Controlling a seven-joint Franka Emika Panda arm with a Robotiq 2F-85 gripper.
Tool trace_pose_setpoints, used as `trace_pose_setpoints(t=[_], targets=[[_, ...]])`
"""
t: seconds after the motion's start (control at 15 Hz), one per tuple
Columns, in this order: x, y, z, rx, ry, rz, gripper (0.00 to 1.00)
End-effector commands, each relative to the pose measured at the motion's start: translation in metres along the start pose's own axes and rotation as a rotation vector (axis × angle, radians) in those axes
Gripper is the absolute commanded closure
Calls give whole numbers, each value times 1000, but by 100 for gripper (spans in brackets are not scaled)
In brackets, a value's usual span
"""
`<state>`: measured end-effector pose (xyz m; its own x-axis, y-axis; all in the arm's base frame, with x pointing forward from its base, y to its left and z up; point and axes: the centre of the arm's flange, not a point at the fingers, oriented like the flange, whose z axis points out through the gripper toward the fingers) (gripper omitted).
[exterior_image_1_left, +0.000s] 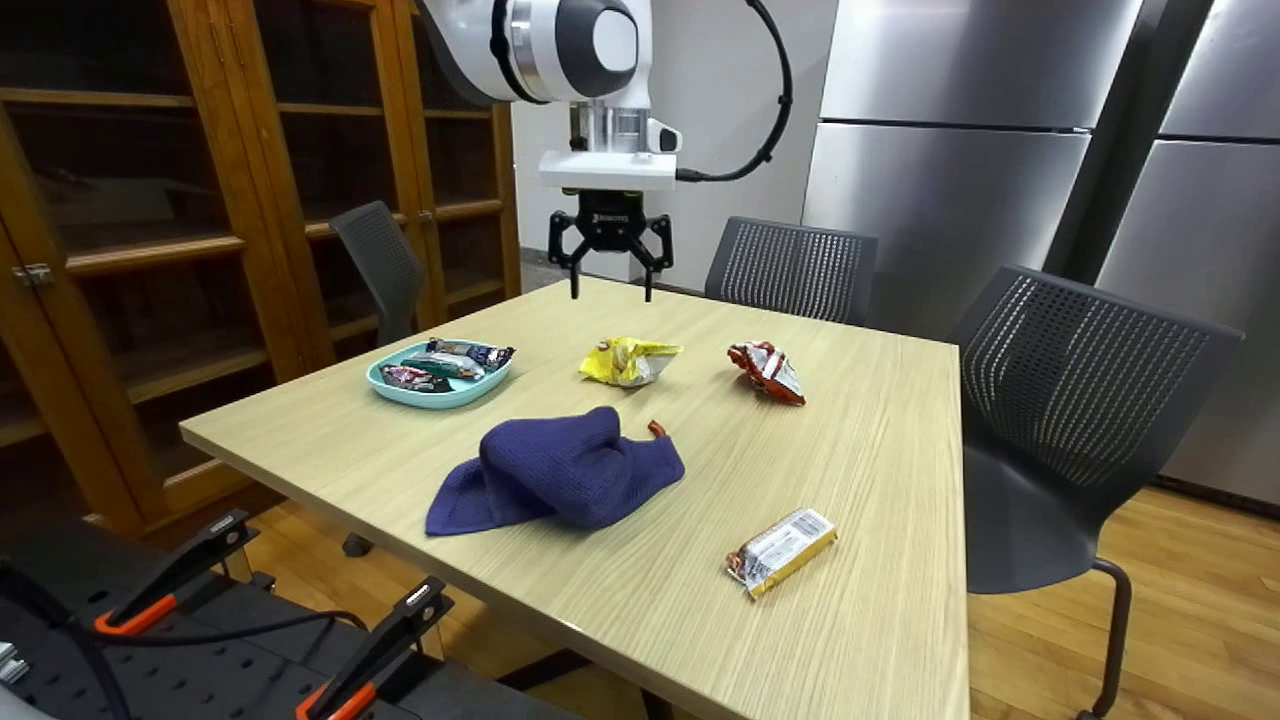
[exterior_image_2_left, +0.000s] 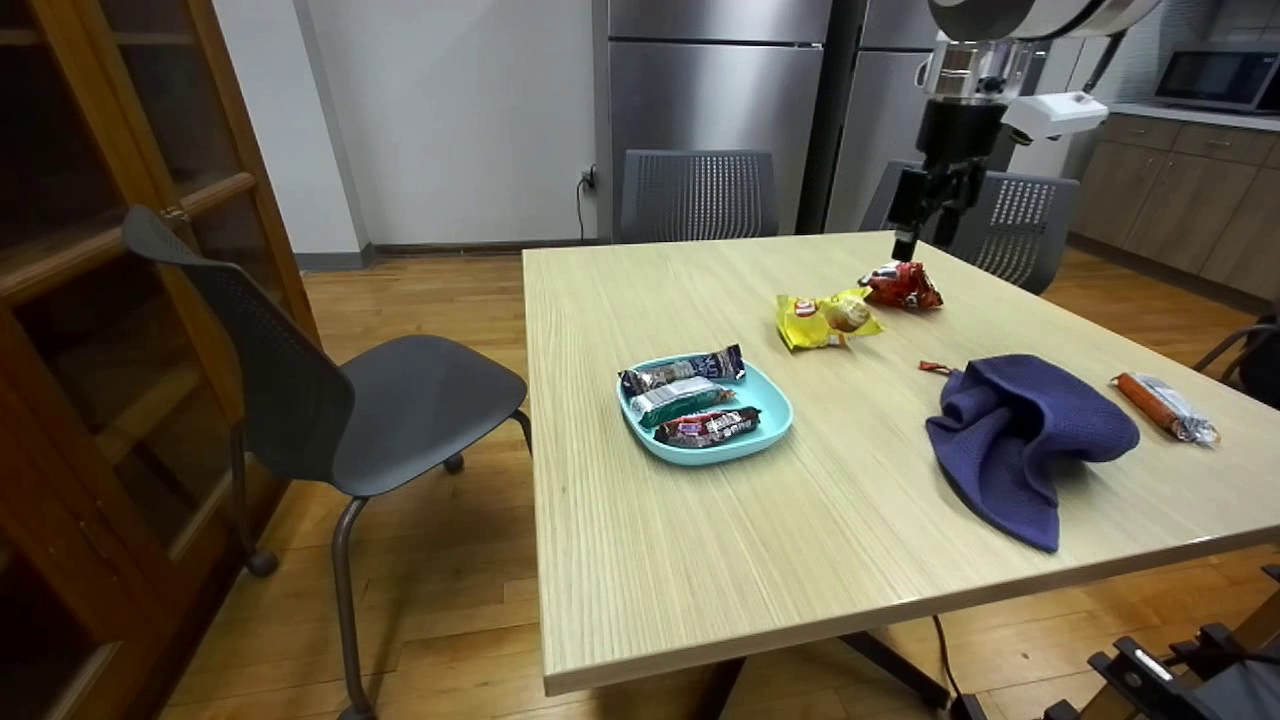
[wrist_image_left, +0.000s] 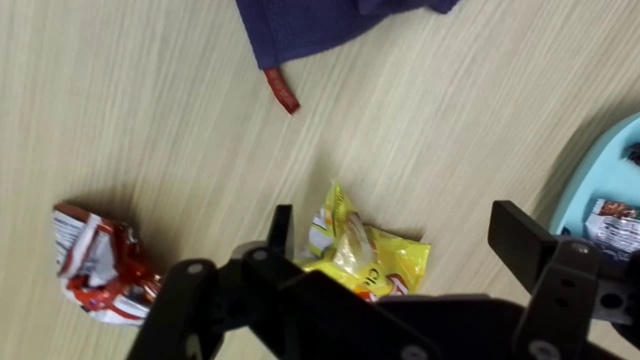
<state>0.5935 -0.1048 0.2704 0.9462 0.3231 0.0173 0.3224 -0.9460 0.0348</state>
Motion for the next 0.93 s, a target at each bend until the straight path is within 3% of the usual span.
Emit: trace_pose_setpoints(t=[0.0, 0.07, 0.6, 0.87], targets=[[-42, 35, -3, -87, 1, 70, 0], [-22, 29, 2, -28, -7, 44, 0], [-23, 29, 7, -30, -12, 39, 0], [-52, 33, 8, 36, 33, 254, 0]])
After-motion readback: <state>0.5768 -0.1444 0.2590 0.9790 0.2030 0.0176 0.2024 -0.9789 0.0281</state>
